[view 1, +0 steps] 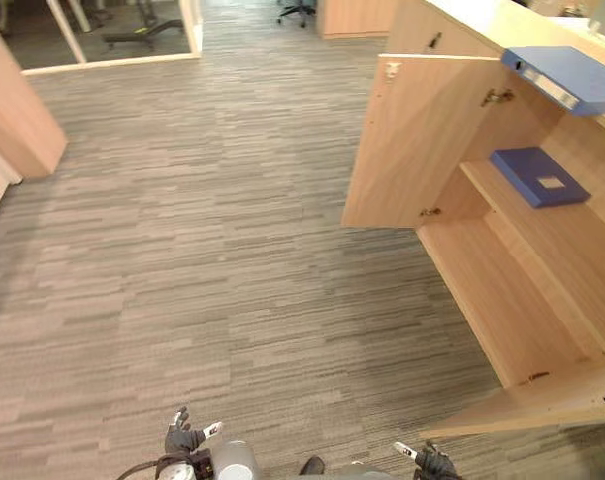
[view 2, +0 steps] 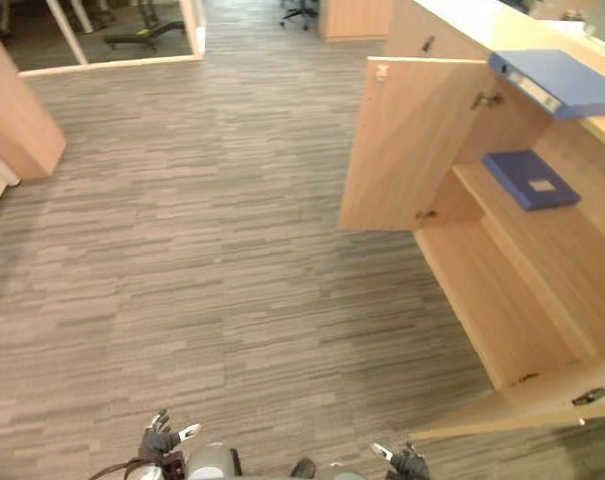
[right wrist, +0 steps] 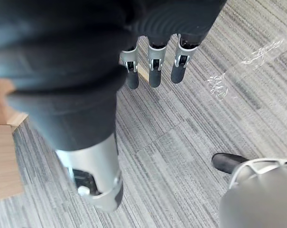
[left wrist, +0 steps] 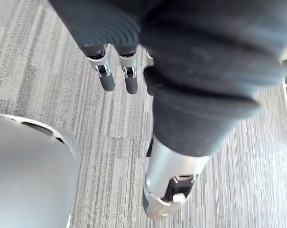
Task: Walk over to the cabinet, pick up the folder, carry it to the office cabinet, place the folder inside the office cabinet, then close the office cabinet door
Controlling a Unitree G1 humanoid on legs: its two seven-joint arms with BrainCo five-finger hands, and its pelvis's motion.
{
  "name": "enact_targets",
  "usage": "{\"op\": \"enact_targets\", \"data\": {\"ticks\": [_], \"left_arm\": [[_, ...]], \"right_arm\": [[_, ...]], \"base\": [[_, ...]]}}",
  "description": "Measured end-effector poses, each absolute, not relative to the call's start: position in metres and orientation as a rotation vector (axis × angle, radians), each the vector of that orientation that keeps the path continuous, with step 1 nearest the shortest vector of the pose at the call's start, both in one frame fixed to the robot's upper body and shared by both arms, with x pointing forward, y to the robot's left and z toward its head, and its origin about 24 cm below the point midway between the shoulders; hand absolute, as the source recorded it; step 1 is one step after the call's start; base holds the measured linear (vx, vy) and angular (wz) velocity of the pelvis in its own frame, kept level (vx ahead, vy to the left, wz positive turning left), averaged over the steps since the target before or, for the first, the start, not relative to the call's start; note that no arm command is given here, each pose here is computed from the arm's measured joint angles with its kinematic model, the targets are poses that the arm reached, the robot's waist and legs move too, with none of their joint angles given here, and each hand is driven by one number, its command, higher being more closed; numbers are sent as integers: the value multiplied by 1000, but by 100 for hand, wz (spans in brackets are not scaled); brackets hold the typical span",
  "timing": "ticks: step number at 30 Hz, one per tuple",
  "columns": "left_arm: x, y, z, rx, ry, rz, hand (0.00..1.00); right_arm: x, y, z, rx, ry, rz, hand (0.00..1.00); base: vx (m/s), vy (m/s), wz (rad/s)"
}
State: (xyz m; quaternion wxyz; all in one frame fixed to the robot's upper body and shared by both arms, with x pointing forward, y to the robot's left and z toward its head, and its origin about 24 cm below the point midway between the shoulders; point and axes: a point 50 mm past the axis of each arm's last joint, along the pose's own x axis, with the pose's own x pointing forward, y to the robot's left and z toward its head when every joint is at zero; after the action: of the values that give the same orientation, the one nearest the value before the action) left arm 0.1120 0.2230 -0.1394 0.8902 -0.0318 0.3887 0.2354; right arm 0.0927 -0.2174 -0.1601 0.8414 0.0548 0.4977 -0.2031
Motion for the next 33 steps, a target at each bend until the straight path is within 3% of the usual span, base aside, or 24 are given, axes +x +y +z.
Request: {"op": "enact_targets", "data": {"ticks": [4, 10, 13, 22, 27, 33], "left_arm": [[108, 225, -140, -101, 808, 541, 0], [69, 232, -151, -106, 917, 640, 0], [73, 244, -147, -85, 902, 666, 0], [50, 229, -155, -86, 980, 639, 0], [34, 227, -157, -52, 1032, 605, 0], [48, 230, -156, -38, 1005, 563, 0]], "right_arm": [[84, -218, -162, 107, 1072, -431, 0], [51, -212, -168, 61, 1170, -390, 0], [53, -205, -170, 87, 1174, -391, 0], [39, -222, -167, 76, 1188, -442, 0], [45, -230, -163, 49, 1151, -454, 0], [81, -218, -161, 26, 1085, -349, 0]], "base": [[192, 187, -38], [323, 447, -46], [270, 323, -34], [140, 287, -38], [104, 153, -5], [50, -151, -49]]}}
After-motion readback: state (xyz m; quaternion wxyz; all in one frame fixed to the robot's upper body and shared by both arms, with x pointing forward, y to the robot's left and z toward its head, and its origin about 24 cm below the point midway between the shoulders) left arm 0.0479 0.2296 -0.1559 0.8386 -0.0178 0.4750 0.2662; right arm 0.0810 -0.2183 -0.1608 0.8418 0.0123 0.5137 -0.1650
